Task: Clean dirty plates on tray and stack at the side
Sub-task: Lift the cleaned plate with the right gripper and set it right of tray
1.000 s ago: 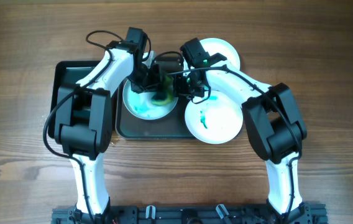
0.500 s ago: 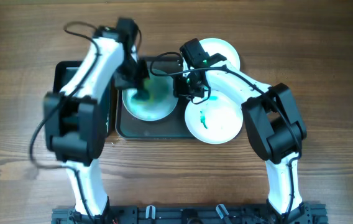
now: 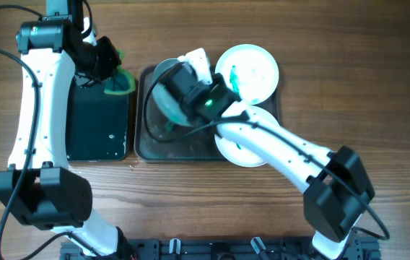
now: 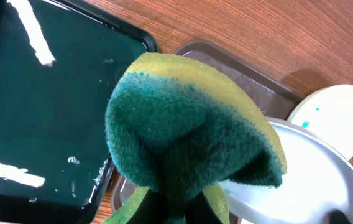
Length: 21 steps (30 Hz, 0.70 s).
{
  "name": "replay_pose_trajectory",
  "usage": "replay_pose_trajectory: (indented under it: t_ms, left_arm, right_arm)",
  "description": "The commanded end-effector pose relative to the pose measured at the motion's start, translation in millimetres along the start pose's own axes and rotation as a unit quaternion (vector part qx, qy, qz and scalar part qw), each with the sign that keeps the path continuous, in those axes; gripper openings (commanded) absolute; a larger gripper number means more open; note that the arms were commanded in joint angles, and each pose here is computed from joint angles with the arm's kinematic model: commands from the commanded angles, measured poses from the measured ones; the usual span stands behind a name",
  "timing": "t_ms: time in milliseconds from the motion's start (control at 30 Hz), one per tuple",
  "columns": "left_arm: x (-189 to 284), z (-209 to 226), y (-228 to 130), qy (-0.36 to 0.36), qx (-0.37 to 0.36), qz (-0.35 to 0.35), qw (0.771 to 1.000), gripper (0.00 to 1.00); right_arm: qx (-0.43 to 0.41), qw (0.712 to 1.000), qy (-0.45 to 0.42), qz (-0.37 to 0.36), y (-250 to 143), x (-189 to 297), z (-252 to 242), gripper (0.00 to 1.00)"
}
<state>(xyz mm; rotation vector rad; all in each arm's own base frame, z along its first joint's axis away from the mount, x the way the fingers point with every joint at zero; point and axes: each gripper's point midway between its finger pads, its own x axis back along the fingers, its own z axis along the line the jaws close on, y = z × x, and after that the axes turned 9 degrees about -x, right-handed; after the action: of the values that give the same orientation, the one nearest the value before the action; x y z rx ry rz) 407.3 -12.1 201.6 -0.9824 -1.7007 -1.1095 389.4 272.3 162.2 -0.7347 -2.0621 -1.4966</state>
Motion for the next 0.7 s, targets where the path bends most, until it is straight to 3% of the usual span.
replay_pose_trajectory:
  t_ms: [0, 100, 167, 300, 400, 467, 567, 667]
  left_arm:
    - [0.6, 0.8, 1.3, 0.002, 0.001, -0.002, 1.000, 0.04]
    - [0.6, 0.9, 0.7, 0.002, 0.002, 0.000, 1.000, 0.04]
    - [0.6, 1.3, -0.7, 0.002, 0.002, 0.002, 1.000, 0.04]
    - [0.6, 1.7, -2.2, 0.003, 0.003, 0.005, 1.000, 0.04]
    - [0.5, 1.0, -4.0, 0.004, 0.002, 0.009, 1.000, 0.04]
    - [-1.5, -6.1, -7.4, 0.001, -0.007, 0.012, 1.000, 0.04]
    - [-12.7, -24.7, -20.9, -0.003, -0.033, 0.029, 0.999, 0.04]
    - [-23.0, -44.2, -31.4, -0.010, -0.060, 0.036, 0.998, 0.04]
  right_arm:
    - [0.035, 0.977, -0.173, -0.122, 38.3, 46.8, -39.4, 0.04]
    - [0.046, 0.946, -0.259, -0.192, 49.2, 88.0, -45.4, 0.04]
    - [0.054, 0.945, -0.258, -0.193, 48.8, 90.3, -42.7, 0.04]
    - [0.069, 0.980, -0.145, -0.121, 28.2, 59.1, -15.8, 0.04]
    - [0.019, 0.998, -0.058, -0.035, 7.1, 29.4, -14.2, 0.04]
    - [-0.035, 0.995, 0.072, 0.054, -0.6, 14.9, -15.1, 0.04]
    - [-0.160, 0.955, 0.219, 0.117, 19.5, 13.4, -65.2, 0.04]
    - [-0.281, 0.921, 0.223, 0.150, 15.0, -3.6, -169.7, 0.04]
